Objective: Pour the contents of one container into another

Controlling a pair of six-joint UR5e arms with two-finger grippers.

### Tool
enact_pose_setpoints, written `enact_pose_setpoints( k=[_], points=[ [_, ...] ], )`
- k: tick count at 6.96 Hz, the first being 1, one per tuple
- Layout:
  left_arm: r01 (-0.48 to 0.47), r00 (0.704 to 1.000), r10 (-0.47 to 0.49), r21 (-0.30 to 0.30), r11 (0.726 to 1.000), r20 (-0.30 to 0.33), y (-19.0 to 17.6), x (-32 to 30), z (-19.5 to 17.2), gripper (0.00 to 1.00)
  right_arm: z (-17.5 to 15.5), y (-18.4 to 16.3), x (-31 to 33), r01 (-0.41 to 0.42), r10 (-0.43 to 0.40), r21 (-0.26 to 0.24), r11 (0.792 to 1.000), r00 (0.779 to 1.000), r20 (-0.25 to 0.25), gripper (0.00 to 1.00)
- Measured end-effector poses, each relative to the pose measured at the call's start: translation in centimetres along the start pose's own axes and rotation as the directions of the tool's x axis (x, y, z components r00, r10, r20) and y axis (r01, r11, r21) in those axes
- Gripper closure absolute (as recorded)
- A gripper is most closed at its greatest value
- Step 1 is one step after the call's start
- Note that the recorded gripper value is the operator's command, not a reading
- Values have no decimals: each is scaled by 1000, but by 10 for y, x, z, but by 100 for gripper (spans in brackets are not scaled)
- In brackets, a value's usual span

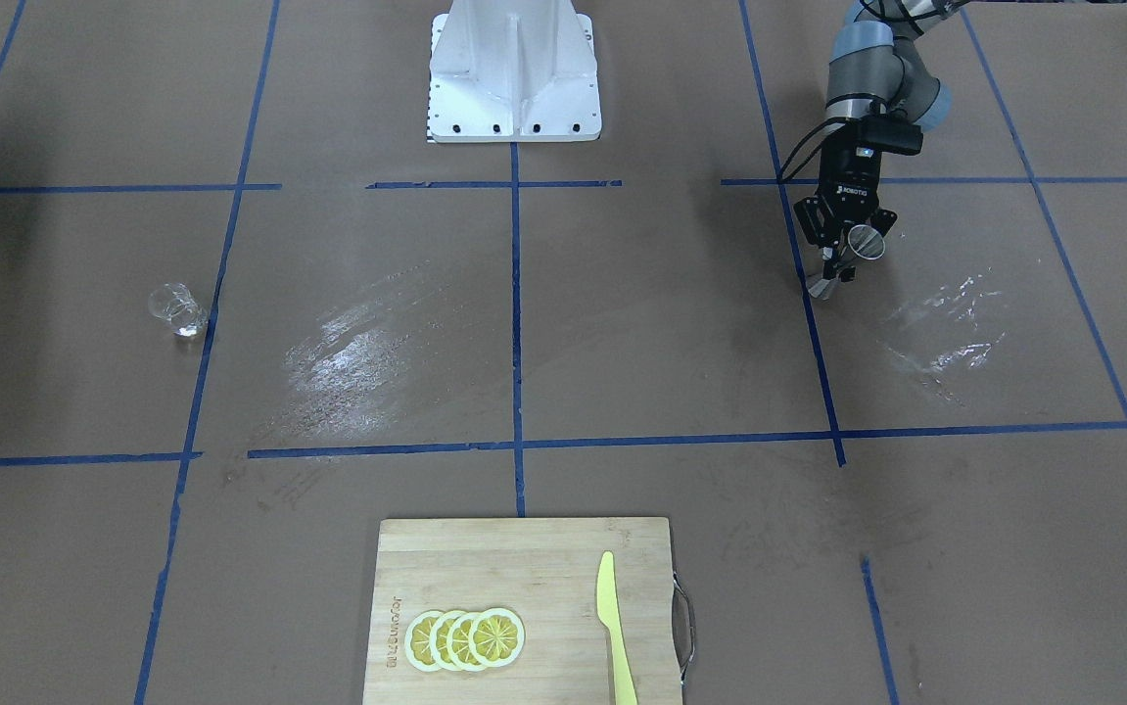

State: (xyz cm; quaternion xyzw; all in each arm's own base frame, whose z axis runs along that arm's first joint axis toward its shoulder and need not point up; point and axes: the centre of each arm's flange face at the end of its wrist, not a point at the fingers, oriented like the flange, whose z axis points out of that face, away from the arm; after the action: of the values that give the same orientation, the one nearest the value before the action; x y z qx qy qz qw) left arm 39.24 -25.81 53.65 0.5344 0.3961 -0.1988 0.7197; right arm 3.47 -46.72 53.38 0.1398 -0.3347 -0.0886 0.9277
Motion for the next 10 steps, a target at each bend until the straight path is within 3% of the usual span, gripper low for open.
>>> enact_pose_setpoints(
  k=[3, 5, 6, 8, 10],
  points=[
    [-45, 996, 47, 27, 999, -81, -23, 25, -6, 100, 0, 0, 0, -1, 1, 0, 1000, 1000, 0, 0],
    [-73, 977, 74, 13, 997, -203, -40, 65, -4, 100, -1, 0, 0, 2, -2, 2, 1000, 1000, 0, 0],
    [-123, 952, 123, 15, 992, -280, -53, 89, 6, 100, -2, -2, -1, 6, -6, 6, 1000, 1000, 1, 0],
    [-238, 860, 226, 32, 971, -458, -87, 125, 35, 100, -4, -8, -4, 14, -14, 12, 1000, 1000, 4, 0],
    [-329, 718, 292, 61, 942, -632, -129, 146, 68, 100, -4, -9, -4, 15, -15, 13, 1000, 1000, 5, 0]
  ],
)
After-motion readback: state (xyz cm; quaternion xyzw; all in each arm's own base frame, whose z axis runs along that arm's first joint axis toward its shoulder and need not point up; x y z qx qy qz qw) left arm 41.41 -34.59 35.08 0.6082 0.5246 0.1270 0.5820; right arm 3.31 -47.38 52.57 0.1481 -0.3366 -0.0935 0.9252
